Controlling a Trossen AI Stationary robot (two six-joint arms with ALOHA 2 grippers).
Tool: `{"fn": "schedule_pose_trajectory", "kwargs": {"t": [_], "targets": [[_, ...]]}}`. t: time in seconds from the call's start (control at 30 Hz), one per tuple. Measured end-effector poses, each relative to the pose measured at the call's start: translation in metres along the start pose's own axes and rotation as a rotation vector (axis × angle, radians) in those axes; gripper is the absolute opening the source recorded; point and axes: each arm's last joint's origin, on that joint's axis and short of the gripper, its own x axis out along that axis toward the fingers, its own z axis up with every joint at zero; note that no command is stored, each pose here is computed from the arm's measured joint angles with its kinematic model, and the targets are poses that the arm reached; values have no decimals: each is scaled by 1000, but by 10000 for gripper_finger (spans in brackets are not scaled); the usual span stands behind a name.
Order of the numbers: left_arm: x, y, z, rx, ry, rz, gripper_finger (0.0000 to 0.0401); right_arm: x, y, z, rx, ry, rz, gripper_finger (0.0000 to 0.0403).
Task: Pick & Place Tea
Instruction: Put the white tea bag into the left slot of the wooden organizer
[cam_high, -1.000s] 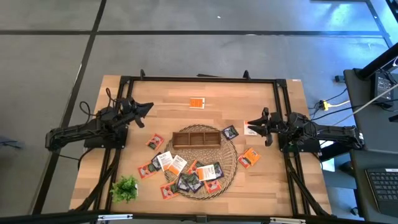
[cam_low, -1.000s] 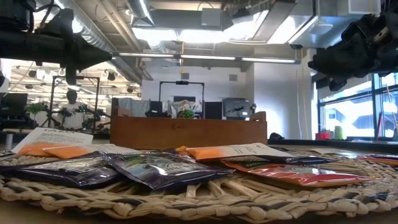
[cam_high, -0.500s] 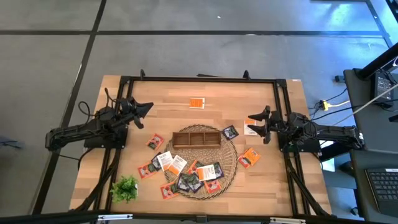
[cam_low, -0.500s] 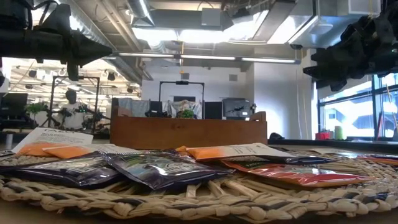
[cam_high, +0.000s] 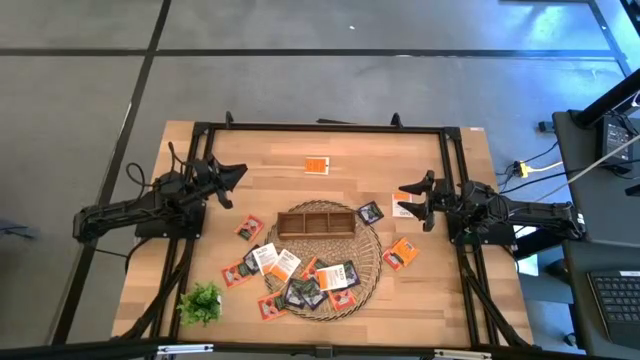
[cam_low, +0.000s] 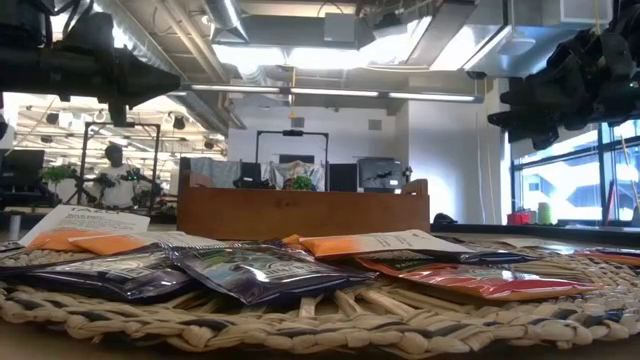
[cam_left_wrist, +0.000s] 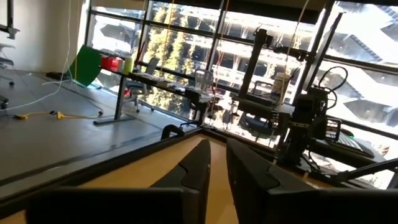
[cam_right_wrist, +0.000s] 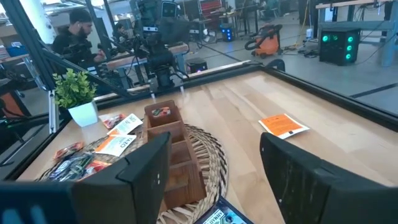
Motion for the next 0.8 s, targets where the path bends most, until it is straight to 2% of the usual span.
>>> {"fn": "schedule_pose_trajectory", "kwargs": {"t": [0.17,0.37,0.53,0.63,0.8], "targets": [[0,0,0,22,4,-12,94,0,0,0,-1,0,0,247],[0,-5,-1,-33,45,-172,129,0,0,0,-5,0,0,246],[0,-7,-2,-116,65,-215,133,0,0,0,-24,0,0,246],[2,-9,-2,-115,70,-236,129,0,0,0,-30,-3,-9,246],[7,-21,-1,-122,111,-345,126,0,-1,1,-28,-19,-55,246]]}}
